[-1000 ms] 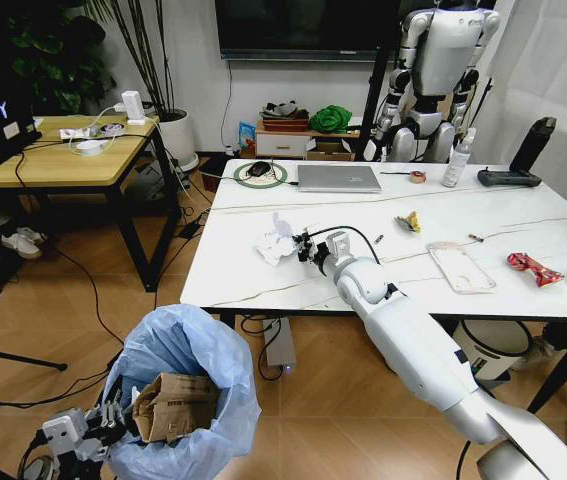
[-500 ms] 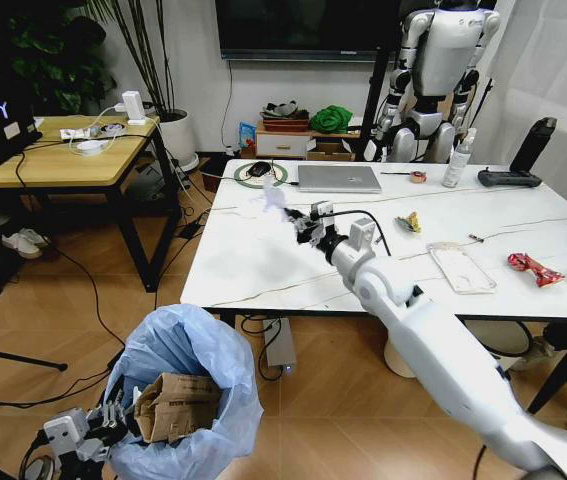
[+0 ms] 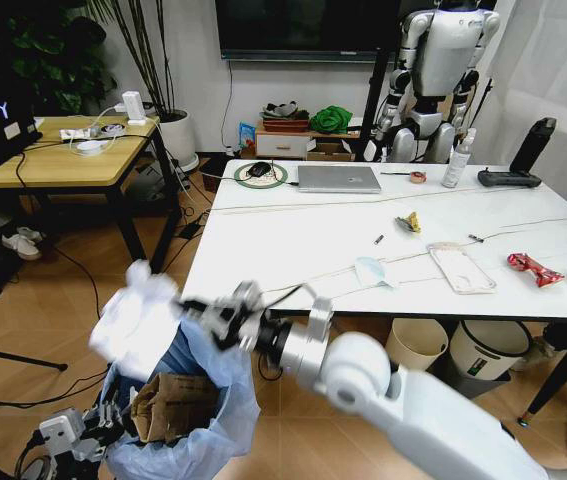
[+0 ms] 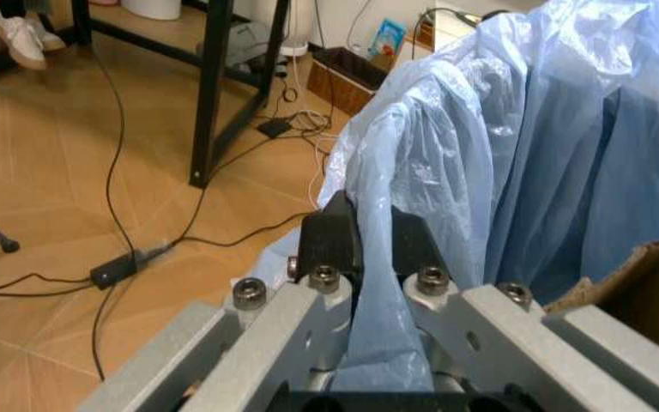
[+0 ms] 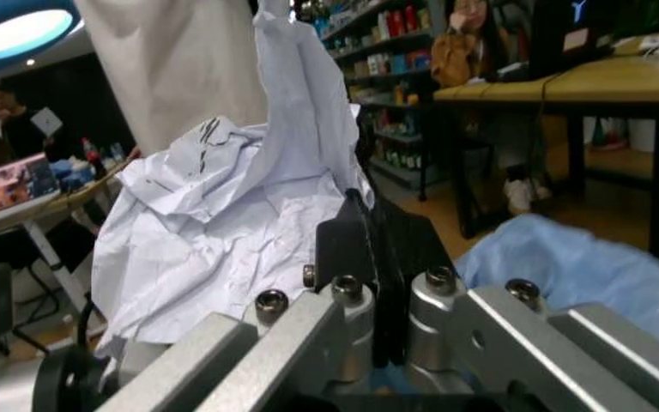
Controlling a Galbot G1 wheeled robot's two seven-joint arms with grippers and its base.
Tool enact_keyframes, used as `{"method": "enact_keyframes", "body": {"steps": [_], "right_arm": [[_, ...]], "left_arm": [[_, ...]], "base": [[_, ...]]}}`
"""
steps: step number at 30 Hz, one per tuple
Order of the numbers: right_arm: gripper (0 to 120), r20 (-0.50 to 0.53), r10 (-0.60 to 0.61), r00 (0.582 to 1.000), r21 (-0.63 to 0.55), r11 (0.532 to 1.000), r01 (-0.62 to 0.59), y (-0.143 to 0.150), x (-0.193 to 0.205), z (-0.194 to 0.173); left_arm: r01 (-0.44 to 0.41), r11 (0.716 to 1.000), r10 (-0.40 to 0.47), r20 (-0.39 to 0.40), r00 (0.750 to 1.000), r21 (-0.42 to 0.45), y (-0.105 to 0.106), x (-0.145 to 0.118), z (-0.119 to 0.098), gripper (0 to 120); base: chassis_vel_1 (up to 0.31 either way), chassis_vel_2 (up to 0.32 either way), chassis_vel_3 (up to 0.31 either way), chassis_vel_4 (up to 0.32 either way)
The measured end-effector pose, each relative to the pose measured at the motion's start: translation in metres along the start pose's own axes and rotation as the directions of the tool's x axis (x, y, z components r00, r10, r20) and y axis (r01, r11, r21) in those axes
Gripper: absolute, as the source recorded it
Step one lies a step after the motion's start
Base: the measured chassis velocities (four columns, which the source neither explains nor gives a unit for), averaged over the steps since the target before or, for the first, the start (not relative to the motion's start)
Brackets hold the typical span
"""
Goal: Pick up the trash bin and place the trash from the table into it.
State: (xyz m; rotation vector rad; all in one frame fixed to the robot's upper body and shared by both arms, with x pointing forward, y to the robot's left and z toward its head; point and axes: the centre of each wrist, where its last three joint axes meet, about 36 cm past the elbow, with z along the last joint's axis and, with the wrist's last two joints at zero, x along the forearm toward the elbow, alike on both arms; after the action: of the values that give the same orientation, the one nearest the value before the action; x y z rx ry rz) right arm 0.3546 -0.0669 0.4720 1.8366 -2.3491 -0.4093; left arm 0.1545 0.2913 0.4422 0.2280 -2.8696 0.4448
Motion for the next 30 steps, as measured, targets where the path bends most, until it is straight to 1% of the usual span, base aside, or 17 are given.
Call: {"method": "enact_keyframes", "body": {"steps": [4,8,13,19,20,22,23,30], "right_arm": [[0,-0.018,0.002,1.000,-0.017,1.000,-0.003,0.011,0.003,0.018],[0,-0.021,0.021,1.000,-0.017,1.000,-0.021,0.012,0.008,0.024],[0,-0.023,0.056,0.998,0.012,0.998,-0.056,0.010,0.026,0.025],[0,-0.013,0.094,0.995,0.051,0.994,-0.093,0.005,0.037,0.024],[2,-0.011,0.099,0.995,0.057,0.994,-0.099,0.005,0.040,0.023],[10,-0.003,0.110,0.994,0.072,0.991,-0.109,0.005,0.044,0.022],[10,-0.003,0.110,0.994,0.072,0.991,-0.109,0.005,0.044,0.022],[40,0.035,0.132,0.991,0.103,0.985,-0.135,0.011,0.059,0.008]], "left_arm": [[-0.001,1.000,0.001,-0.002,1.000,0.019,0.000,0.000,-0.003,0],[-0.001,0.999,0.002,-0.006,1.000,0.034,0.002,0.000,-0.004,0],[-0.011,0.998,0.011,-0.009,1.000,0.060,0.001,-0.001,-0.004,0],[-0.019,0.995,0.022,-0.025,0.999,0.095,-0.002,0.000,-0.006,0],[-0.020,0.994,0.023,-0.028,0.999,0.103,-0.002,0.001,-0.007,0],[-0.019,0.994,0.023,-0.032,0.999,0.107,-0.002,0.001,-0.008,0],[-0.019,0.994,0.023,-0.032,0.999,0.107,-0.002,0.001,-0.008,0],[-0.020,0.994,0.025,-0.043,0.999,0.106,-0.001,0.000,-0.008,0]], "base": [[0.000,0.000,0.000,0.000],[0.000,0.000,0.000,0.000],[0.000,0.000,0.000,0.000],[0.000,0.000,0.000,0.000],[0.000,0.000,0.000,0.000],[0.000,0.000,0.000,0.000],[0.000,0.000,0.000,0.000],[0.000,0.000,0.000,0.000]]}}
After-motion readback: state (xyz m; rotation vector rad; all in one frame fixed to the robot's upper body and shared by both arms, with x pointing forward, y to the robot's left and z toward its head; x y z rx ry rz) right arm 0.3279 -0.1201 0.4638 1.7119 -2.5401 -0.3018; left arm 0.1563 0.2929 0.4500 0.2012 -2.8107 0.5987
